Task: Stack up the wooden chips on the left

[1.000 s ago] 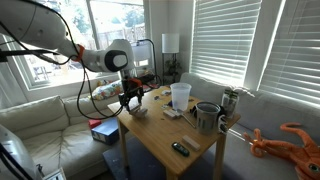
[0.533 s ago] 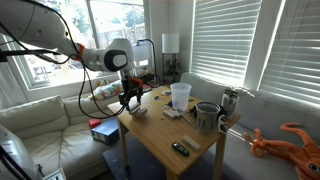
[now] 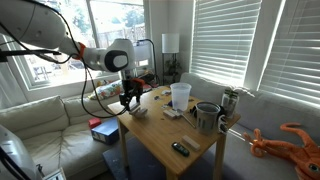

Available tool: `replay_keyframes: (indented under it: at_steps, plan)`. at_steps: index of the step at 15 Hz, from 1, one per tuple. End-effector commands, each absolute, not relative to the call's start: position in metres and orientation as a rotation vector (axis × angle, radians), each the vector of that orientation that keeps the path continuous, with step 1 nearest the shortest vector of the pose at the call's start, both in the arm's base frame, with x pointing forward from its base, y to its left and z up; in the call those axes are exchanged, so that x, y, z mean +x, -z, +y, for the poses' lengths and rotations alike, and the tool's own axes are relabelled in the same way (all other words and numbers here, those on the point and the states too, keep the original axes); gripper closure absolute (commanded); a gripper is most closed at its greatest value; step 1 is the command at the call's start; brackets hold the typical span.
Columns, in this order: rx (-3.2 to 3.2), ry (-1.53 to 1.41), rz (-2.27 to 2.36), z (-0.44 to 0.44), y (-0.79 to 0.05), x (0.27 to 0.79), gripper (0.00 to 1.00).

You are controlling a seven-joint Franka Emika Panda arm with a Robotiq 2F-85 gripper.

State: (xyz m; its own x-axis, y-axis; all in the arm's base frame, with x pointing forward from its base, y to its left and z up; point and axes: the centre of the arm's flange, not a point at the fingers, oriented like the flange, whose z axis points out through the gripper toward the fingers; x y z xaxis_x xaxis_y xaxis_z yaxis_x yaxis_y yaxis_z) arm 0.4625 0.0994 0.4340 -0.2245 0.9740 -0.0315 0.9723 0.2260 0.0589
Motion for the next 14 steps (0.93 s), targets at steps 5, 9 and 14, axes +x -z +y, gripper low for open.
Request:
replay_keyframes:
  at_steps: [5,9,14]
  plan:
    - [1.925,-0.035,2.468,0.095,-0.435,0.467,0.40]
    - [1.914,-0.035,2.485,0.092,-0.435,0.467,0.40]
    - [1.873,-0.047,2.522,0.085,-0.437,0.470,0.40]
